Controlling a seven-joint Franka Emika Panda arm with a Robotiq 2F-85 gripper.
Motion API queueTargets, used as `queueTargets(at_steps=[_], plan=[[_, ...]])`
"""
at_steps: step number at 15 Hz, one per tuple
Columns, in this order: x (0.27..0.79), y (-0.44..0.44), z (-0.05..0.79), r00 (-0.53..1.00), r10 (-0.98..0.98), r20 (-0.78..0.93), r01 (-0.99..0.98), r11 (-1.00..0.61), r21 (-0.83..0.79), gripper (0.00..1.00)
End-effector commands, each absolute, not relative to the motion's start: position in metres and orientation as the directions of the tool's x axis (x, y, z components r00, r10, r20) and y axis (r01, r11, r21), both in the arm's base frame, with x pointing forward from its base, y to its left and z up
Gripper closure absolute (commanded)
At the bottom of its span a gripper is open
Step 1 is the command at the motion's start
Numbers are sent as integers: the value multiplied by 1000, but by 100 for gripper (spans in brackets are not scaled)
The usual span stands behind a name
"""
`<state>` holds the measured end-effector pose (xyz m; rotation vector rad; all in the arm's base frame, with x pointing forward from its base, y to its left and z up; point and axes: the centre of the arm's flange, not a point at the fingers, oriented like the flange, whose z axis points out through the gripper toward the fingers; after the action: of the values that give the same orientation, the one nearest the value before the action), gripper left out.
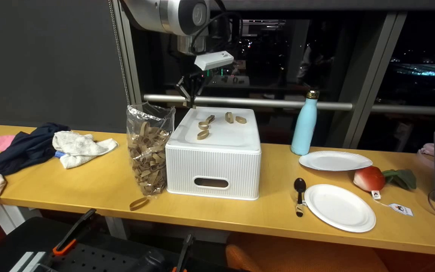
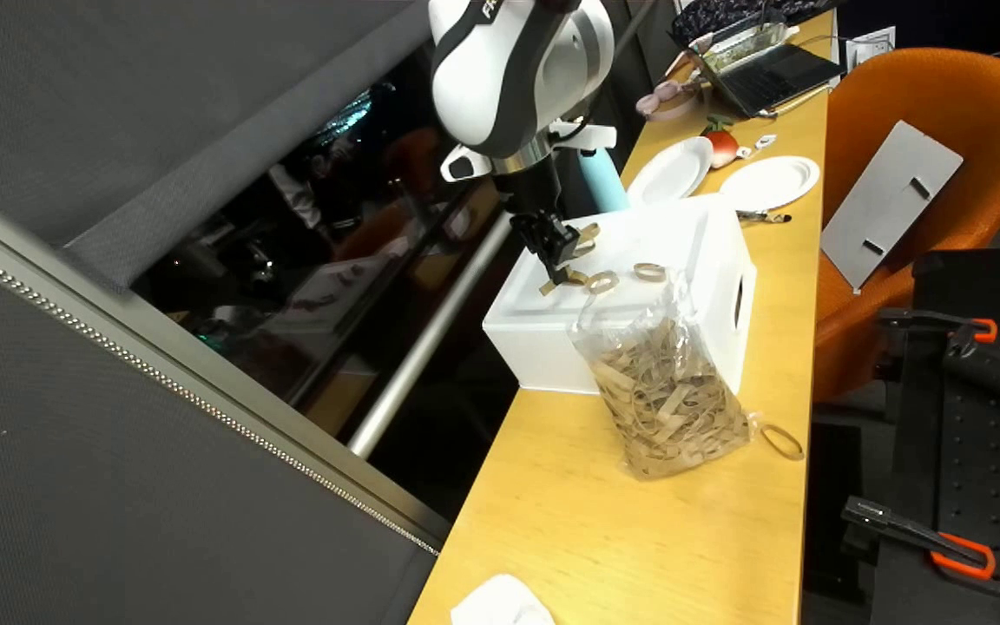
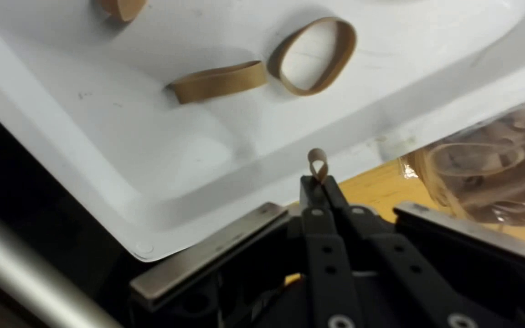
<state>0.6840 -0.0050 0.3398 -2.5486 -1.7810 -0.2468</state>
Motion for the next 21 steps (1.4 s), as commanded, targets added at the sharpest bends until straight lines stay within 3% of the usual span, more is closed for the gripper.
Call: queueTargets(at_steps=[1, 10, 20, 21], plan=[[637, 2, 363, 417, 906, 78, 906, -421, 50, 99], [596, 48, 410, 473, 881, 7, 879, -473, 61, 99], [585, 72, 386, 484, 875, -21, 875, -484, 5, 99], [584, 72, 386, 491, 871, -23, 871, -491, 4, 91]])
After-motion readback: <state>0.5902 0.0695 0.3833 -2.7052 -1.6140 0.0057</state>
